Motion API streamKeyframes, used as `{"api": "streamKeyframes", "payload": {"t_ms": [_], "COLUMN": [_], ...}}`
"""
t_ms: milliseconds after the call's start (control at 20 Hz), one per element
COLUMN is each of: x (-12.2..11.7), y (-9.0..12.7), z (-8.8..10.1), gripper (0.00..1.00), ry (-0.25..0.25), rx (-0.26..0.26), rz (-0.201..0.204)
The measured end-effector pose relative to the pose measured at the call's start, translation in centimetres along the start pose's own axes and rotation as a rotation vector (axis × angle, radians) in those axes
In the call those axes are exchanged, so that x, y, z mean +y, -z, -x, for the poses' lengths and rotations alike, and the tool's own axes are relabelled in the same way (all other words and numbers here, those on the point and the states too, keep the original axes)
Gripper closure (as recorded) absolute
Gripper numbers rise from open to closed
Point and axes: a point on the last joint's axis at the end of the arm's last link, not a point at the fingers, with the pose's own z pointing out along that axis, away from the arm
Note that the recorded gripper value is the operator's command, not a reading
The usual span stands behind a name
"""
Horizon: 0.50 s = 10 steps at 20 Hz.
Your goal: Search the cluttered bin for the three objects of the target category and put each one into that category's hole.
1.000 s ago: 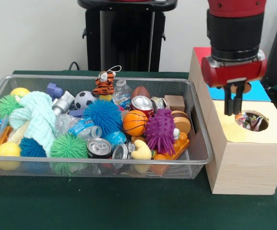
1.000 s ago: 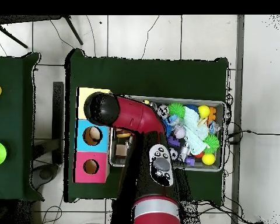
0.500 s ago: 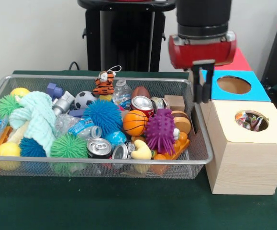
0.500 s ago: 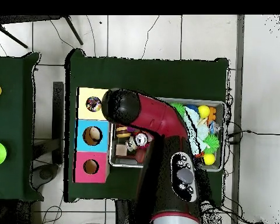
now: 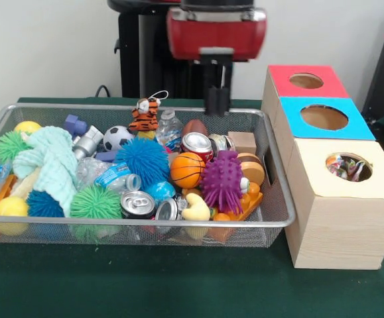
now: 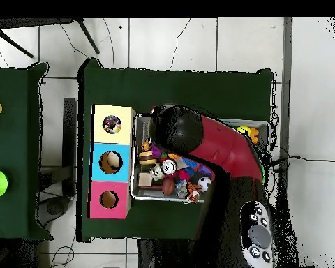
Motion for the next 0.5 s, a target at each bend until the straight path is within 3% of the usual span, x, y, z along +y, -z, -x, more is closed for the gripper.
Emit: {"api": "streamKeyframes", "payload": {"t_ms": [500], "x": [-6.9], "y": [2.1], "z": [-1.2], "gripper": [1.00], "ry": [0.005], "rx": [-0.008], "rz": [-0.096]}}
